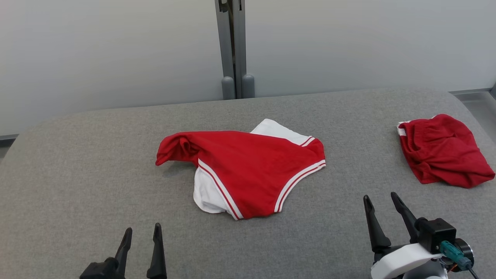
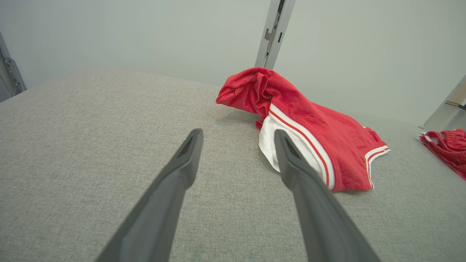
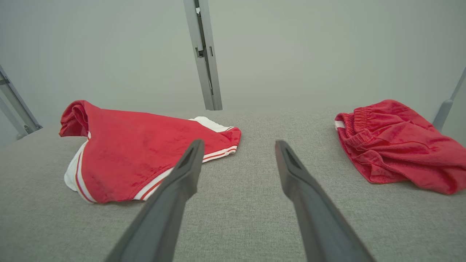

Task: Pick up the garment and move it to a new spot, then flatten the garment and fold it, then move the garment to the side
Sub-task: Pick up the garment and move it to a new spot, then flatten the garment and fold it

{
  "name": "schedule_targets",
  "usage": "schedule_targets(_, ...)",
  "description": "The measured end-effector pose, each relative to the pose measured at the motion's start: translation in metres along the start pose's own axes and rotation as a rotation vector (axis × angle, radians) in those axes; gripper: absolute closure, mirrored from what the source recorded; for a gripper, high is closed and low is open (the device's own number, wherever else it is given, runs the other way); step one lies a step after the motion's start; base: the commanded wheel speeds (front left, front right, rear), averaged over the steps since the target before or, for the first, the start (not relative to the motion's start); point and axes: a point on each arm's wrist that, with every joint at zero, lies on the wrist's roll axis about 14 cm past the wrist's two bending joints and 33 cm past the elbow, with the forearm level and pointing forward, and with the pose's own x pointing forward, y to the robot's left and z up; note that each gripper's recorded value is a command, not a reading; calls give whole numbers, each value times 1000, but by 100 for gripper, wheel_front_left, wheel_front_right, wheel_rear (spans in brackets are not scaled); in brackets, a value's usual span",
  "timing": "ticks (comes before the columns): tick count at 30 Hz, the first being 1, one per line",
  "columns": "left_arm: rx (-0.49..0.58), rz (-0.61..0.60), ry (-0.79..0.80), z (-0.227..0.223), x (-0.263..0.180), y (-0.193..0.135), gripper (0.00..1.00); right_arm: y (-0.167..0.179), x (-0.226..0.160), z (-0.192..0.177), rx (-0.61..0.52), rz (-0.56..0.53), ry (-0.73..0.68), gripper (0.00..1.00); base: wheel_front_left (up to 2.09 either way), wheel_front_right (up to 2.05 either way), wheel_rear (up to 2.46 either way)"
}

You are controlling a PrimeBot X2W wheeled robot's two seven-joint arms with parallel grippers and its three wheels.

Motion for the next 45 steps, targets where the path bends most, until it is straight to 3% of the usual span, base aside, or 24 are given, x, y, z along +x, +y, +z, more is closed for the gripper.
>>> schedule_targets(26, -12, 18, 7, -4, -2, 4, 0, 8, 18, -9, -39, 38, 31, 0, 0, 0, 0)
schedule_targets(37, -15, 50, 8, -4, 1, 14, 0, 18, 83, -13, -192, 102, 65, 0, 0, 0, 0)
schedule_targets(45, -30, 81, 12, -4, 10, 21, 0, 14, 132, -45, -270, 106, 207, 0, 0, 0, 0)
